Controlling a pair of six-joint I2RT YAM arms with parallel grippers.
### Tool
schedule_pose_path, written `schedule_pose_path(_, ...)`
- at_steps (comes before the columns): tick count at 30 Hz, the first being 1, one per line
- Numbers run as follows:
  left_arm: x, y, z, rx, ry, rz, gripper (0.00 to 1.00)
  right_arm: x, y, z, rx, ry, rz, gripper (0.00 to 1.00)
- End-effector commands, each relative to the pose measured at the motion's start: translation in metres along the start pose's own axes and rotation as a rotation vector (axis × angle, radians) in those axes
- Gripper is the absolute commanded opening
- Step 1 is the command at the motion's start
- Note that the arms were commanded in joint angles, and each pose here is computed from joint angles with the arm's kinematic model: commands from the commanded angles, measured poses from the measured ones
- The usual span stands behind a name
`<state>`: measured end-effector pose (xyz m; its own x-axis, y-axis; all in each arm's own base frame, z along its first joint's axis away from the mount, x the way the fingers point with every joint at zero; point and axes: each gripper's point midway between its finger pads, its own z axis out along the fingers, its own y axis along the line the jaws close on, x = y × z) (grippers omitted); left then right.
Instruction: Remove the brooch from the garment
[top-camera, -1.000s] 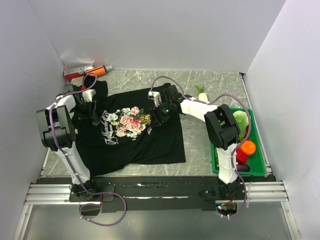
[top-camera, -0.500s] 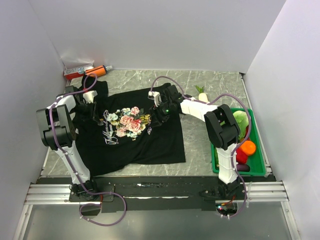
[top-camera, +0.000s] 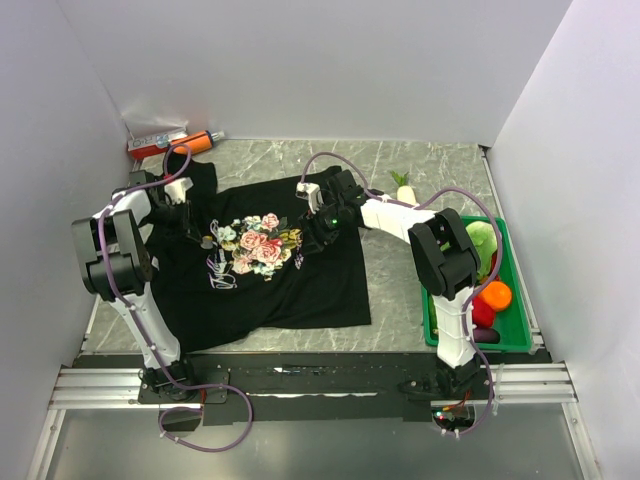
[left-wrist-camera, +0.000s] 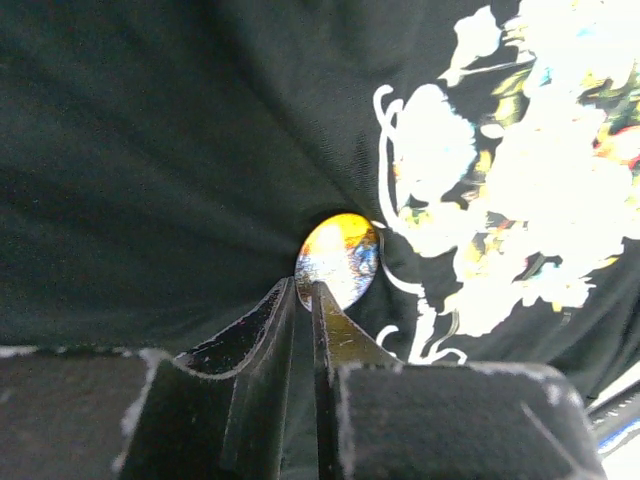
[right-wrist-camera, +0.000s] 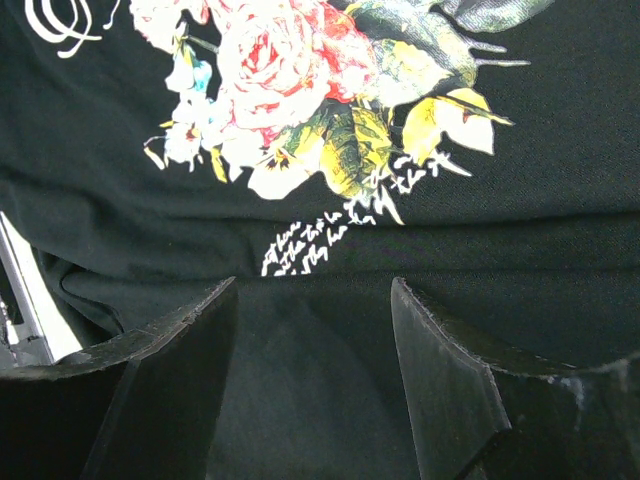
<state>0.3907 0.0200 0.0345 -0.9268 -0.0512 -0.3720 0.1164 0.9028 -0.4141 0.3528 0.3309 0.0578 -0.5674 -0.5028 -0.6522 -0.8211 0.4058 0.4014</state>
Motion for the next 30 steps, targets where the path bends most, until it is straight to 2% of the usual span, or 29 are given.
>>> schedule_pose_path(1,-0.031,-0.034,-0.024,0.122,-0.127,0.040,0.18,-0.013,0.001,0.001,0.004,-0.029,-0.034,0.69)
schedule_pose_path(4,-0.032,-0.038,-0.025,0.138,-0.134,0.037,0.23,-0.013,0.000,0.001,0.005,-0.027,-0.034,0.69)
schedule_pose_path(6,-0.030,-0.032,-0.020,0.116,-0.117,0.014,0.32,-0.013,0.002,0.002,0.002,-0.028,-0.037,0.70)
schedule_pose_path(10,-0.024,-0.025,-0.016,0.089,-0.093,-0.004,0.35,-0.015,0.003,0.003,0.001,-0.027,-0.041,0.70)
schedule_pose_path(14,-0.021,-0.024,-0.012,0.087,-0.075,-0.012,0.34,-0.014,0.002,0.004,0.000,-0.026,-0.040,0.70)
schedule_pose_path(19,-0.015,-0.013,-0.010,0.016,-0.049,0.006,0.30,-0.014,0.002,0.004,0.002,-0.025,-0.040,0.70)
schedule_pose_path(30,-0.001,-0.012,-0.015,-0.019,-0.028,0.052,0.20,-0.015,0.002,0.005,-0.001,-0.024,-0.043,0.70)
